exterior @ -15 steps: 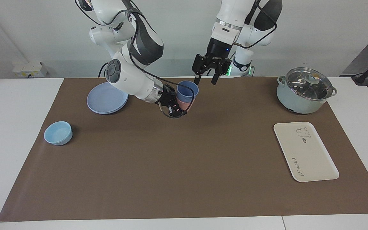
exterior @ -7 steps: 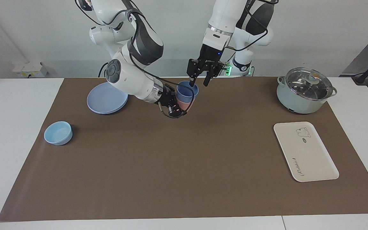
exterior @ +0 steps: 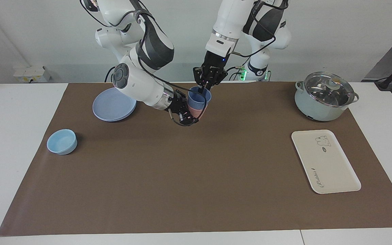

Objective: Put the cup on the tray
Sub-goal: 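Pull the blue cup out with the left gripper while the right gripper holds, then lower the blue cup onto the tray while the right gripper lowers the pink cup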

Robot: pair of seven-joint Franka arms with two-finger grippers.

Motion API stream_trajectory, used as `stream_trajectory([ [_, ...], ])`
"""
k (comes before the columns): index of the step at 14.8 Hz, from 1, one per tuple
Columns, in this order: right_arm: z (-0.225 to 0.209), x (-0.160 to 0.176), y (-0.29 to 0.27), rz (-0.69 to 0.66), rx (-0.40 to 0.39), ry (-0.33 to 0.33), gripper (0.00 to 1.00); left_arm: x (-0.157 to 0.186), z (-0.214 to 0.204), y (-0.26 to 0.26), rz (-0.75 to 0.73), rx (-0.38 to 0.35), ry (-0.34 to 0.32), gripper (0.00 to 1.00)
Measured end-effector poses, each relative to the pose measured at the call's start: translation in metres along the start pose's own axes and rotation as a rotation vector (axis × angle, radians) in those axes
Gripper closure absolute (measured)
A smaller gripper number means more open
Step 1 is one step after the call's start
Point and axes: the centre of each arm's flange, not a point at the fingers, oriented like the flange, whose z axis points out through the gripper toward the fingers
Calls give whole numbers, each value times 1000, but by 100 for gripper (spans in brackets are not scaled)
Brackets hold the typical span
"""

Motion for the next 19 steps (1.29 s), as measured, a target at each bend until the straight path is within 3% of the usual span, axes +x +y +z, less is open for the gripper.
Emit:
stream_trajectory([
  [4,-1,-1,1,-1,1,0,23,6,-8,-1,-26,5,-7,87],
  [6,-4,-1,1,-1,5,1,23,12,-29,4,-40,11,-14,95],
  [12,-28,18,-3,30,44,-2,23,13,-102,4,-47,61,-53,95],
  [16,-55,71,-9,106,98,-58,23,81,-114,-63,-33,98,-37,95],
  [19,-68,139,-7,118,122,-78,23,154,-105,-169,44,114,-67,95],
])
